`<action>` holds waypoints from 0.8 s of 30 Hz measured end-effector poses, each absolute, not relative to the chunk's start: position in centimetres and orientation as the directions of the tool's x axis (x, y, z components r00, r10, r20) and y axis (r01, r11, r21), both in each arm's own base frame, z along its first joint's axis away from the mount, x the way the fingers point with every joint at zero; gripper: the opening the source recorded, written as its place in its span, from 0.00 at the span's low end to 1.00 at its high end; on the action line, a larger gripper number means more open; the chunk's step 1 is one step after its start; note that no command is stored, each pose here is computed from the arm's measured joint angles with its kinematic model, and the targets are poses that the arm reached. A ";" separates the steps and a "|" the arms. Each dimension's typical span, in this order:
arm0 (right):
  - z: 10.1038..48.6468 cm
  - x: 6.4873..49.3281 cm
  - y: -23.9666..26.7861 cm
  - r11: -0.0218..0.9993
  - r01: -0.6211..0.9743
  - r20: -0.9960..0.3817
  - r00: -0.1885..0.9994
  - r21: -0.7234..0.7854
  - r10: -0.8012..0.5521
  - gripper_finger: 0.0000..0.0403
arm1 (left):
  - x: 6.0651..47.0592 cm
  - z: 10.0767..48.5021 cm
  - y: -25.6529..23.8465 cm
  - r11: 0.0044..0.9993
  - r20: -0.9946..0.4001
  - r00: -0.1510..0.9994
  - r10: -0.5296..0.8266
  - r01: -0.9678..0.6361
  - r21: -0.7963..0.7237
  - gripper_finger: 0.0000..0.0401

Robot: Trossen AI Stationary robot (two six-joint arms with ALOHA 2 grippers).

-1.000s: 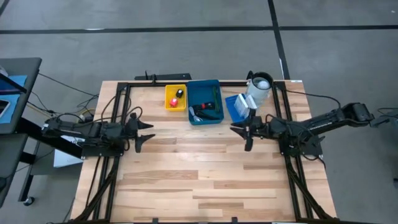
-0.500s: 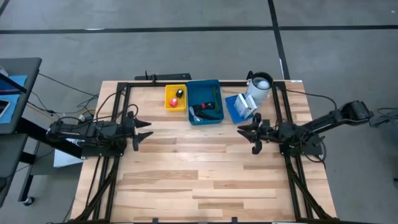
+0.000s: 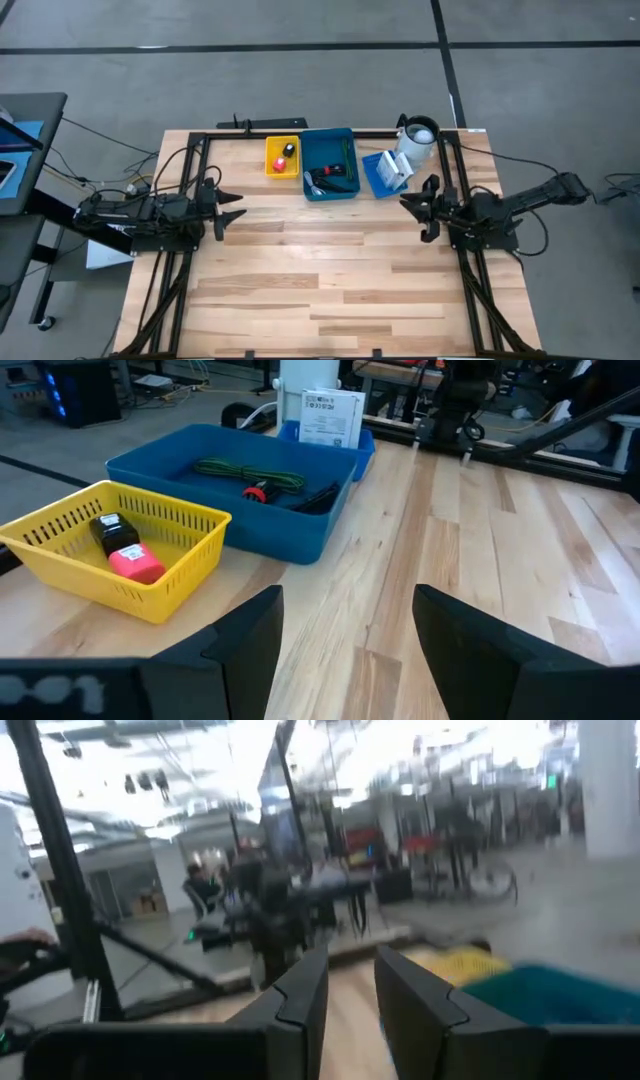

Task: Pick and place items into bin
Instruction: Return to Home Position

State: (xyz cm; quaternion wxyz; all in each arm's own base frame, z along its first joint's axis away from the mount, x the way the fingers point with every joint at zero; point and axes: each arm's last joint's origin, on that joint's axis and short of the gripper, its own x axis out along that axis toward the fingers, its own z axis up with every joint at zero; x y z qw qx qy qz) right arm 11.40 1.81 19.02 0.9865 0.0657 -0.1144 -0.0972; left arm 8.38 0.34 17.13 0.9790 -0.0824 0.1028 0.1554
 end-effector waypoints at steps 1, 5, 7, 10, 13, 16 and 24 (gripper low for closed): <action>18.7 11.1 1.7 0.971 0.176 0.183 0.961 0.164 -0.205 0.20 | 8.4 17.1 0.3 0.938 -0.227 0.931 0.288 -0.321 -0.129 0.53; 17.4 10.3 1.5 0.959 0.180 0.067 0.978 0.220 -0.199 0.20 | 8.4 17.1 0.3 0.940 -0.227 0.930 0.288 -0.320 -0.121 0.53; 16.8 10.0 1.5 0.961 0.174 0.012 0.983 0.216 -0.181 0.20 | 8.4 17.1 0.3 0.939 -0.227 0.930 0.288 -0.321 -0.126 0.53; 16.5 10.0 1.8 0.980 0.117 -0.015 0.993 0.162 -0.116 0.20 | 8.4 17.1 0.3 0.938 -0.228 0.930 0.287 -0.321 -0.128 0.53; 16.1 10.1 2.2 0.993 0.082 -0.053 0.996 0.087 -0.077 0.20 | 8.4 17.1 0.3 0.940 -0.228 0.930 0.287 -0.319 -0.118 0.53; 15.7 10.4 2.4 0.996 0.066 -0.099 0.993 0.056 -0.060 0.20 | 8.4 17.1 0.3 0.940 -0.228 0.930 0.287 -0.320 -0.120 0.53; 14.8 10.8 2.7 0.988 0.080 -0.190 0.980 0.132 -0.054 0.20 | 8.8 17.3 0.3 0.943 -0.137 0.949 0.283 -0.302 -0.138 0.53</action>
